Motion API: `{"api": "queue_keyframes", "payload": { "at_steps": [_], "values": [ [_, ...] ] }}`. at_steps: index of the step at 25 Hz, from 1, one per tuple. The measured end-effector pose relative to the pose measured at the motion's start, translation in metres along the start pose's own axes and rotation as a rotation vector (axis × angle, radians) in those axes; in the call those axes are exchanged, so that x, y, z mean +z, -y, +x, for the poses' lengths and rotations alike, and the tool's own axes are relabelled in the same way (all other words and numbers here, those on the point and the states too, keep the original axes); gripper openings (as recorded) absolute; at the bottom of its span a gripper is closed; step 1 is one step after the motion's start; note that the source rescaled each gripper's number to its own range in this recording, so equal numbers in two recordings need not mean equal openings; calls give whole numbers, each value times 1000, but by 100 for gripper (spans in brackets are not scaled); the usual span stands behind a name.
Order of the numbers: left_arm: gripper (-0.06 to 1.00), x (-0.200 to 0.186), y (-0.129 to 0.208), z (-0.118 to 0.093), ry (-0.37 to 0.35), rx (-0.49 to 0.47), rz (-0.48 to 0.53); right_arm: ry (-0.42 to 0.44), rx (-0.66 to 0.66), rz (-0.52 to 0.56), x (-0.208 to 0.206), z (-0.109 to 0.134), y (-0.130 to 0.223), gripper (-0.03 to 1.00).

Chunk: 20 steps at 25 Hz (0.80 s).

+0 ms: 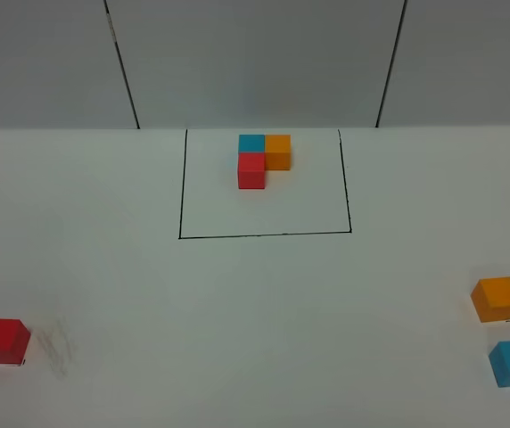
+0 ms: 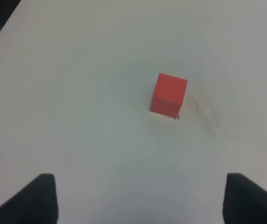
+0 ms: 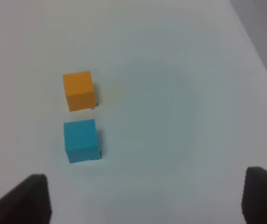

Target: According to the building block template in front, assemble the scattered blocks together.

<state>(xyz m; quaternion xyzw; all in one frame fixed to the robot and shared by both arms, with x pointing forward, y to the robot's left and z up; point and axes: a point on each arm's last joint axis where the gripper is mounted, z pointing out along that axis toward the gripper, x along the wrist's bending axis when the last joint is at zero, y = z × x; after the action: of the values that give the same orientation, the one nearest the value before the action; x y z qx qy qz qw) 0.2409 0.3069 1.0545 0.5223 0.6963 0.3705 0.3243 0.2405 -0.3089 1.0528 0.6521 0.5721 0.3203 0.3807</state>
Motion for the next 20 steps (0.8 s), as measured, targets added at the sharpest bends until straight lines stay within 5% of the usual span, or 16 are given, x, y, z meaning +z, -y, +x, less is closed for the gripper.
{"api": "queue_keyframes", "payload": {
  "at_steps": [20],
  "values": [
    [59,0,0,0,0,0,0,0,0,0,0,0,0,69]
  ]
}}
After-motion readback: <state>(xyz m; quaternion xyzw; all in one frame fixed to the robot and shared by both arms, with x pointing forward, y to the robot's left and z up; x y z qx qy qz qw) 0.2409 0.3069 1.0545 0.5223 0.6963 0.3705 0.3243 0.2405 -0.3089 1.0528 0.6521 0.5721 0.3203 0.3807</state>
